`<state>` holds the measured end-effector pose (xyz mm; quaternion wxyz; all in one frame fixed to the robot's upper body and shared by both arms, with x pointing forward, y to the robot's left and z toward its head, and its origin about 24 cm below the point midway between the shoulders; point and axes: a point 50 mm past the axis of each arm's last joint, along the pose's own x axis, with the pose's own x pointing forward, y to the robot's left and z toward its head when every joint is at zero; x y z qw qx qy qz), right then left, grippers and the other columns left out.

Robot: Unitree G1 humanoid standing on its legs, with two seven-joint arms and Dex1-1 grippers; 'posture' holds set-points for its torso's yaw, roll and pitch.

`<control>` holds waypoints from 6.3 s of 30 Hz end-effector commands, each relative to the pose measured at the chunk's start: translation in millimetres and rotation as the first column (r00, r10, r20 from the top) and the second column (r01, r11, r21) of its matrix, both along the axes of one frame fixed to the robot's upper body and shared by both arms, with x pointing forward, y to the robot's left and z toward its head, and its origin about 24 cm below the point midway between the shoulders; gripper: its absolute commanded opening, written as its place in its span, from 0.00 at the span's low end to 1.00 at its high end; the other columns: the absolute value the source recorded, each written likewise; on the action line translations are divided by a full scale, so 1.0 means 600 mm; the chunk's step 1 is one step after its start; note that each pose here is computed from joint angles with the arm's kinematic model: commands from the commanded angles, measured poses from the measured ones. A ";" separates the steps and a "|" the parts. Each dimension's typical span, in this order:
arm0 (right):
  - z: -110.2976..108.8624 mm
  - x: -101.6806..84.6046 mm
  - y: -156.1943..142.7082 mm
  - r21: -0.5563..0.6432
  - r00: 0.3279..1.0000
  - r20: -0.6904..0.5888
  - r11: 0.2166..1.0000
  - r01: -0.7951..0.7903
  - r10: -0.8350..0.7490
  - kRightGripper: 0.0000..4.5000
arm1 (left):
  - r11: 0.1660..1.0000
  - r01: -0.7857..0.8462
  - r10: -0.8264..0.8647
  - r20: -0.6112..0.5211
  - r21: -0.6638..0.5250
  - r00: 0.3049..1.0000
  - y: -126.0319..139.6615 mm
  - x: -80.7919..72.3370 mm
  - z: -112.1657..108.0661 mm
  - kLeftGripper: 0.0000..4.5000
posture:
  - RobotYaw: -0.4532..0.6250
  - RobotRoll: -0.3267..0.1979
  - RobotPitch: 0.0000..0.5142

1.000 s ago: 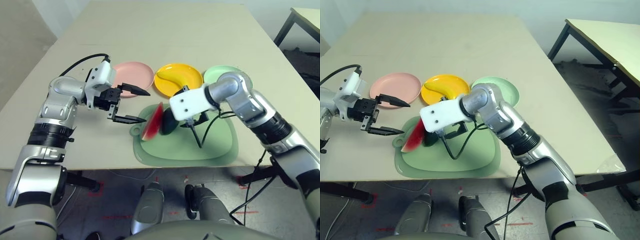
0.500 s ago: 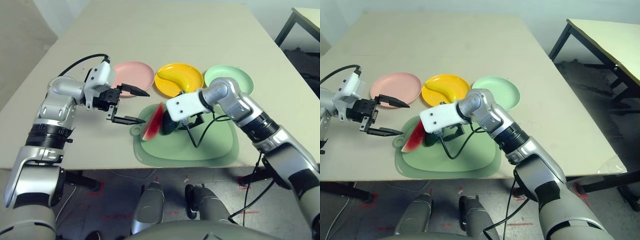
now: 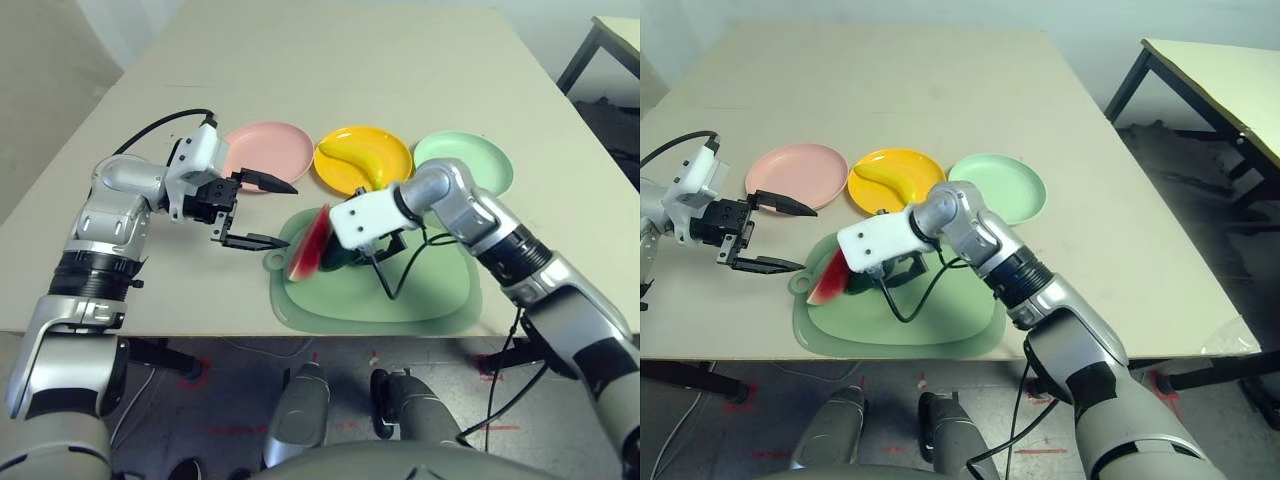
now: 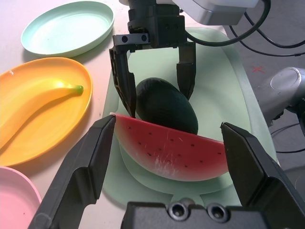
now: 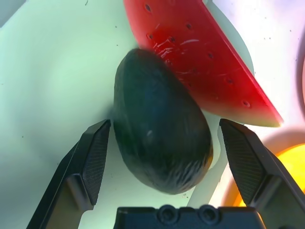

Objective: Place the fruits into color-matched plates.

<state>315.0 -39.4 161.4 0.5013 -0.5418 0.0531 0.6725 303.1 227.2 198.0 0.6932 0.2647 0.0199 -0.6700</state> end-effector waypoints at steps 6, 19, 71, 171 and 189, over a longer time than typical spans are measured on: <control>-0.008 -0.007 -0.002 -0.033 1.000 -0.020 0.999 0.003 -0.003 0.91 | 1.000 0.009 -0.009 0.002 0.025 1.000 0.002 -0.004 -0.003 1.00 | 0.65 0.62 0.28; -0.011 -0.010 -0.018 -0.060 0.999 -0.042 0.998 0.030 -0.033 0.68 | 1.000 0.007 -0.007 0.006 0.025 1.000 0.004 -0.003 -0.002 1.00 | 0.64 0.62 0.29; 0.067 0.143 -0.306 0.127 0.640 0.301 0.695 0.708 -0.707 0.90 | 0.987 -0.163 0.163 -0.043 0.011 0.986 -0.016 0.019 0.000 1.00 | 0.64 0.62 0.26; -0.086 -0.229 -0.153 0.684 0.704 -0.652 0.182 0.706 -0.282 1.00 | 0.713 -0.222 -0.069 0.382 0.665 0.922 -0.017 0.123 0.026 0.50 | 0.51 0.62 0.25; -0.090 -0.237 -0.153 0.666 0.675 -0.659 0.159 0.729 -0.332 1.00 | 0.550 -0.561 0.094 0.621 0.619 0.778 -0.006 0.159 -0.047 0.57 | 0.47 0.62 0.32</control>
